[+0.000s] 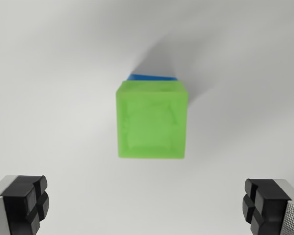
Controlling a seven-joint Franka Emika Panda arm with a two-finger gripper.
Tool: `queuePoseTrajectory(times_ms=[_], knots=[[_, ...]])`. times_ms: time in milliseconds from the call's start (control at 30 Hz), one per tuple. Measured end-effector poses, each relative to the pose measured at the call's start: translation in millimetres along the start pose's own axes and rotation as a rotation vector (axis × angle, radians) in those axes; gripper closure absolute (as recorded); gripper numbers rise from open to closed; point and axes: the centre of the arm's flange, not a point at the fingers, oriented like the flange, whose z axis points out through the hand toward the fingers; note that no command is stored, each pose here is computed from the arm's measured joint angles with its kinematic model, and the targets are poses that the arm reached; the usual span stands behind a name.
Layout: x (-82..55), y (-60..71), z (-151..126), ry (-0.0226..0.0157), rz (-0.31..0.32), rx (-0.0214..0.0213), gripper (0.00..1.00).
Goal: Stack cube
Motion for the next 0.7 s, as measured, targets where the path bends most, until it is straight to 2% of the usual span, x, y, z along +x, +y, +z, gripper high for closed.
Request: queuePoseTrajectory(times_ms=[133, 333, 600, 700], knots=[[0.1, 0.1, -17.4, 0.0003, 0.001, -0.0006, 0.00], [0.3, -0.4, -42.8, -0.0002, 0.001, 0.0011, 0.00], [0.4, -0.6, -75.1, -0.0003, 0.002, -0.0002, 0.00], [0.5, -0.9, -86.6, -0.0005, 0.003, 0.0011, 0.00]])
